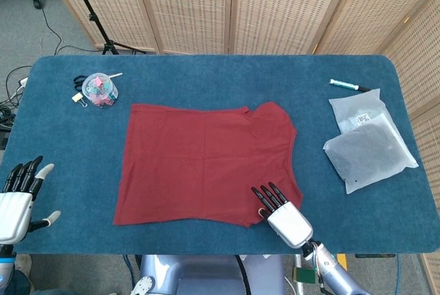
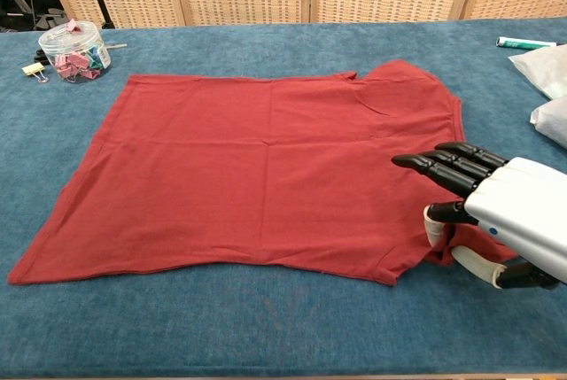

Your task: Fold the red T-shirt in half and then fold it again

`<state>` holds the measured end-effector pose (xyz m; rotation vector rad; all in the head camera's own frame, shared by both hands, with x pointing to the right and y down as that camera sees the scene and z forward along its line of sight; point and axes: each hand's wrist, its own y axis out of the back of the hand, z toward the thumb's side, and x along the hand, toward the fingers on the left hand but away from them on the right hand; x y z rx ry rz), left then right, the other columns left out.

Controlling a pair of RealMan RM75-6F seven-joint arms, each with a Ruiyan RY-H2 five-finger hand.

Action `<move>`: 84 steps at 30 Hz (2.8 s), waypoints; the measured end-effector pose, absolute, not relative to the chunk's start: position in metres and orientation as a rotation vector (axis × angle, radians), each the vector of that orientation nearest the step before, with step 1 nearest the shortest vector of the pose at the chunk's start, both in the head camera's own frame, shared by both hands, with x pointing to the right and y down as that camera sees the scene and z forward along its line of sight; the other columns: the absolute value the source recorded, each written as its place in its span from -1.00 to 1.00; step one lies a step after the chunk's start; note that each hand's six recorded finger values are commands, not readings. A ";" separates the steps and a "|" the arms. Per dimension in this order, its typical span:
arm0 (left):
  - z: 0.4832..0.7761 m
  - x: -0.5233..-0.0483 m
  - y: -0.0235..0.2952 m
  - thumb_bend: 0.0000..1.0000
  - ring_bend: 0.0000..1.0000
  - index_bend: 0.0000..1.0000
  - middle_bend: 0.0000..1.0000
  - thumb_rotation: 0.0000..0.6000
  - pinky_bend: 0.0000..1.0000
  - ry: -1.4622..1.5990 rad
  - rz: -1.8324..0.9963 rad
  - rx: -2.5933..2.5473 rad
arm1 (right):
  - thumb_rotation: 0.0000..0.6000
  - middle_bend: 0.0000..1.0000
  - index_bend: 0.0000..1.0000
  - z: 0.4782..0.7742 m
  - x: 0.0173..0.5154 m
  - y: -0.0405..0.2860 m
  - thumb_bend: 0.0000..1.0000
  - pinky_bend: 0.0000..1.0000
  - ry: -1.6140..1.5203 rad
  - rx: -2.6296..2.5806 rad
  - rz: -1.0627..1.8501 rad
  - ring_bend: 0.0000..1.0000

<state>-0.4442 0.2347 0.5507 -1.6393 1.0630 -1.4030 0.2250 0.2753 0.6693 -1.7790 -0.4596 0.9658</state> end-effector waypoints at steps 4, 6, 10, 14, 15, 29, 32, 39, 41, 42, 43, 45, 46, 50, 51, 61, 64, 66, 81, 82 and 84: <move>0.552 -0.442 0.235 -0.92 -1.00 -1.00 -1.00 1.00 -1.00 1.051 -1.392 -1.643 | 1.00 -0.99 0.04 0.671 0.226 0.274 0.09 -1.00 -0.458 -1.778 0.959 -1.00; 0.555 -0.437 0.236 -0.91 -1.00 -1.00 -1.00 1.00 -1.00 1.037 -1.359 -1.658 | 1.00 -0.98 0.05 0.670 0.227 0.273 0.09 -1.00 -0.467 -1.787 0.951 -1.00; 0.566 -0.426 0.242 -0.91 -1.00 -0.92 -1.00 1.00 -1.00 0.988 -1.281 -1.710 | 1.00 -0.98 0.07 0.669 0.228 0.272 0.11 -1.00 -0.480 -1.800 0.938 -1.00; 0.585 -0.413 0.254 -0.90 -1.00 -0.55 -1.00 1.00 -1.00 0.935 -1.208 -1.773 | 1.00 -0.98 0.07 0.667 0.229 0.271 0.13 -1.00 -0.489 -1.805 0.926 -1.00; 0.591 -0.409 0.258 -0.89 -1.00 -0.47 -1.00 1.00 -1.00 0.919 -1.191 -1.790 | 1.00 -0.98 0.07 0.666 0.229 0.272 0.14 -1.00 -0.490 -1.806 0.924 -1.00; 0.646 -0.377 0.278 -0.85 -1.00 -0.14 -1.00 1.00 -1.00 0.846 -1.155 -1.933 | 1.00 -0.98 0.07 0.664 0.232 0.269 0.14 -1.00 -0.502 -1.804 0.921 -1.00; 0.653 -0.373 0.280 -0.85 -1.00 -0.13 -1.00 1.00 -1.00 0.847 -1.147 -1.940 | 1.00 -0.98 0.07 0.664 0.232 0.268 0.14 -1.00 -0.505 -1.803 0.922 -1.00; 0.672 -0.364 0.284 -0.83 -1.00 -0.13 -1.00 1.00 -1.00 0.836 -1.148 -1.961 | 1.00 -0.98 0.07 0.663 0.234 0.265 0.19 -1.00 -0.514 -1.797 0.926 -1.00; 0.675 -0.364 0.284 -0.83 -1.00 -0.13 -1.00 1.00 -1.00 0.833 -1.154 -1.961 | 1.00 -0.98 0.07 0.663 0.234 0.264 0.19 -1.00 -0.515 -1.796 0.927 -1.00; 0.676 -0.363 0.284 -0.83 -1.00 -0.13 -1.00 1.00 -1.00 0.830 -1.157 -1.962 | 1.00 -0.98 0.07 0.663 0.235 0.264 0.19 -1.00 -0.516 -1.796 0.927 -1.00; 0.677 -0.363 0.284 -0.83 -1.00 -0.13 -1.00 1.00 -1.00 0.829 -1.158 -1.964 | 1.00 -0.98 0.07 0.663 0.235 0.264 0.19 -1.00 -0.517 -1.795 0.928 -1.00; 0.679 -0.363 0.284 -0.83 -1.00 -0.13 -1.00 1.00 -1.00 0.826 -1.161 -1.967 | 1.00 -0.98 0.07 0.663 0.235 0.263 0.19 -1.00 -0.517 -1.793 0.930 -1.00; 0.680 -0.363 0.284 -0.83 -1.00 -0.13 -1.00 1.00 -1.00 0.825 -1.161 -1.967 | 1.00 -0.98 0.07 0.663 0.235 0.263 0.19 -1.00 -0.517 -1.793 0.931 -1.00; 0.684 -0.362 0.284 -0.78 -1.00 -0.08 -1.00 1.00 -1.00 0.821 -1.160 -1.967 | 1.00 -0.98 0.07 0.663 0.235 0.263 0.19 -1.00 -0.517 -1.791 0.932 -1.00; 0.685 -0.362 0.284 -0.75 -1.00 -0.07 -1.00 1.00 -1.00 0.822 -1.160 -1.966 | 1.00 -0.98 0.07 0.663 0.236 0.263 0.19 -1.00 -0.516 -1.791 0.931 -1.00; 0.689 -0.365 0.279 -0.57 -1.00 -0.05 -1.00 1.00 -1.00 0.846 -1.157 -1.954 | 1.00 -0.98 0.07 0.662 0.235 0.263 0.20 -1.00 -0.514 -1.791 0.930 -1.00; 0.688 -0.366 0.277 -0.56 -1.00 -0.04 -1.00 1.00 -1.00 0.850 -1.156 -1.947 | 1.00 -0.98 0.07 0.662 0.235 0.263 0.24 -1.00 -0.514 -1.791 0.931 -1.00; 0.688 -0.366 0.277 -0.53 -1.00 -0.04 -1.00 1.00 -1.00 0.854 -1.157 -1.945 | 1.00 -0.98 0.07 0.662 0.235 0.263 0.24 -1.00 -0.514 -1.790 0.932 -1.00; 0.691 -0.364 0.279 -0.39 -1.00 0.08 -1.00 1.00 -1.00 0.834 -1.162 -1.957 | 1.00 -0.98 0.07 0.661 0.236 0.262 0.24 -1.00 -0.520 -1.787 0.930 -1.00; 0.691 -0.364 0.279 -0.37 -1.00 0.09 -1.00 1.00 -1.00 0.834 -1.161 -1.958 | 1.00 -0.98 0.07 0.661 0.236 0.262 0.24 -1.00 -0.520 -1.787 0.930 -1.00; 0.691 -0.363 0.280 -0.32 -1.00 0.10 -1.00 1.00 -1.00 0.834 -1.160 -1.960 | 1.00 -0.98 0.07 0.661 0.236 0.262 0.24 -1.00 -0.520 -1.787 0.930 -1.00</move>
